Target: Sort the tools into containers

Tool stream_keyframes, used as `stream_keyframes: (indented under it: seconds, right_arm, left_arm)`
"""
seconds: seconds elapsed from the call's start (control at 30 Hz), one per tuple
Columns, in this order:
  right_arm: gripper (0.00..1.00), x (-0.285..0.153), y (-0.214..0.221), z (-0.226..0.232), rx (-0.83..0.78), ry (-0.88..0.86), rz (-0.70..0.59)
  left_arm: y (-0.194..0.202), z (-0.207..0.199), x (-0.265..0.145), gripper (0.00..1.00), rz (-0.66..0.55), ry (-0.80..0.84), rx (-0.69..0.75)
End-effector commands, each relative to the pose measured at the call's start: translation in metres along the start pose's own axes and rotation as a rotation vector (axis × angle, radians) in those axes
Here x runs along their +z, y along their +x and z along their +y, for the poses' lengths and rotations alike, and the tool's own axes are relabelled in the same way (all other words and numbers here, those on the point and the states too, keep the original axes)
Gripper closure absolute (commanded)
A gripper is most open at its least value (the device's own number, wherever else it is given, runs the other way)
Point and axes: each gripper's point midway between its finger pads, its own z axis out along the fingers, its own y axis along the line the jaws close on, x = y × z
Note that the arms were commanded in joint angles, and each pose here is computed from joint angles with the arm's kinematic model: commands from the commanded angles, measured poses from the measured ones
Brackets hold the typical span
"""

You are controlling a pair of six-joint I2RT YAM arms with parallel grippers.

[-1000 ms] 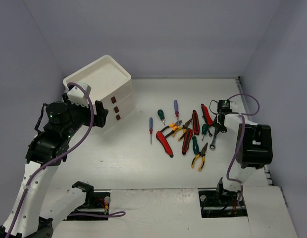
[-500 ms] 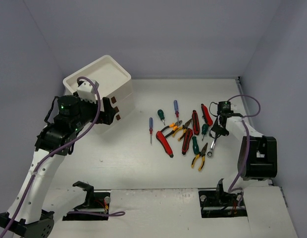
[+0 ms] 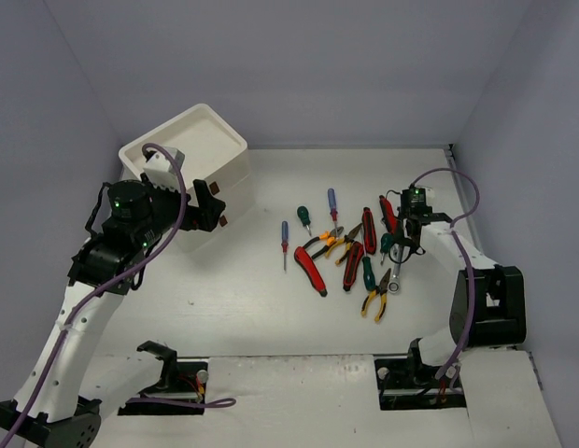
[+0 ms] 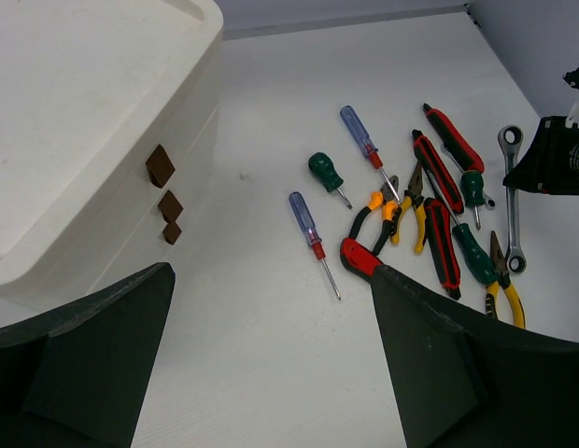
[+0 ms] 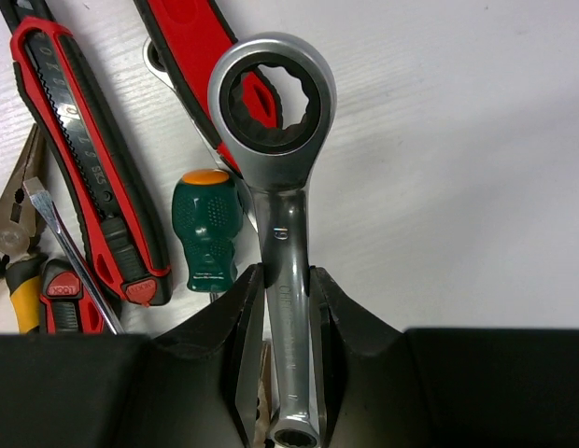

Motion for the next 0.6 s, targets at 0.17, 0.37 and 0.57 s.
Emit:
stream_keyframes:
  seconds: [0.17, 0.37, 0.57]
  right_arm:
    - [1.00, 0.025, -0.013, -0.024, 0.050, 0.093, -0.015]
    - [1.00, 0.052, -0.010, -0.040, 0.049, 0.150, 0.049]
    - [0.90, 0.070, -0.008, -0.035, 0.065, 0.101, 0.107]
  left_arm:
    - [-0.025, -0.014, -0.005, 0.16, -0.102, 0.054, -0.006]
    - [-0.022, -0.012, -0.010, 0.16, -0.109, 0.047, 0.005]
    - [-0.021, -0.010, -0.014, 0.16, -0.115, 0.038, 0.017]
